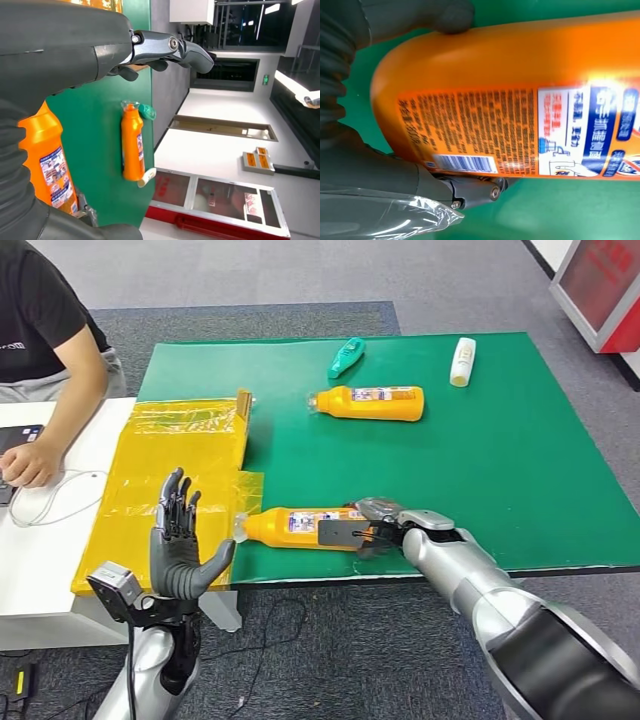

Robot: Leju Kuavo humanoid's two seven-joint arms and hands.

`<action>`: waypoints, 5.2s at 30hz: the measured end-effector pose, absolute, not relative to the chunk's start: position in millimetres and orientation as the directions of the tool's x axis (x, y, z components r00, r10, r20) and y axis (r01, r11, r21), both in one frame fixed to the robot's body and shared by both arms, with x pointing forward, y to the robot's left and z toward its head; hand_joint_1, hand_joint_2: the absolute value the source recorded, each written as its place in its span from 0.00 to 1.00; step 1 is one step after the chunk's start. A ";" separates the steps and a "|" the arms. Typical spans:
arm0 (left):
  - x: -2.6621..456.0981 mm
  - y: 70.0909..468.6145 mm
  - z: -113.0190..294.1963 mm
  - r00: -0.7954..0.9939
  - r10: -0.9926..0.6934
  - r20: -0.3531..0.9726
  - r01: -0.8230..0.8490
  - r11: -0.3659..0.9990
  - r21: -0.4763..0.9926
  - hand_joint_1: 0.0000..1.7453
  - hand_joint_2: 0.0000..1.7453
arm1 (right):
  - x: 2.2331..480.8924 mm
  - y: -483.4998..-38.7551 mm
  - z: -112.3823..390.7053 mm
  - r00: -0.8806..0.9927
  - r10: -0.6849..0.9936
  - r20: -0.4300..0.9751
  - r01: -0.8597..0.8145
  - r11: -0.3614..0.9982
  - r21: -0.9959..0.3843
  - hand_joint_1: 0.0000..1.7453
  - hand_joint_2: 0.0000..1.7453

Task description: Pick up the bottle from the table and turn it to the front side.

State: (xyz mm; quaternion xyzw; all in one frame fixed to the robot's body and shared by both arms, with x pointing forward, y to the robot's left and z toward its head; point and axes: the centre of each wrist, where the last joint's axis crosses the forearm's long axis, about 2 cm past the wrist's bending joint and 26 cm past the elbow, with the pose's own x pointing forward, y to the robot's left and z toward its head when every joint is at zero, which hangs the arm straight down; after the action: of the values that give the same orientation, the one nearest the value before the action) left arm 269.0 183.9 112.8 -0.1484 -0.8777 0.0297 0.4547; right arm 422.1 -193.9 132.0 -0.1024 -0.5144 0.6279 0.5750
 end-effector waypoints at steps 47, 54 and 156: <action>266.8 182.4 104.4 -0.491 0.378 0.785 0.269 0.923 -0.276 0.00 1.00 | 347.5 -180.1 52.3 0.015 -0.010 1.000 -0.508 0.861 0.016 1.00 1.00; 264.5 178.9 104.2 -0.479 0.413 0.775 0.286 0.908 -0.307 0.00 1.00 | 345.5 -174.6 52.6 0.023 -0.073 0.997 -0.452 0.889 0.076 1.00 1.00; 294.2 168.8 162.8 -0.438 0.674 0.595 0.390 0.739 -0.550 1.00 1.00 | 343.5 -125.4 130.8 -0.490 0.000 0.872 -0.429 0.870 -0.242 1.00 1.00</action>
State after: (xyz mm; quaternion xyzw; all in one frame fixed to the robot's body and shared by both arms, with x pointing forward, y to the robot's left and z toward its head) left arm 294.2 168.8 162.8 -0.3200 -0.8310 0.1682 0.4228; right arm 343.5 -125.4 130.8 0.1285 -0.8347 0.2200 0.4882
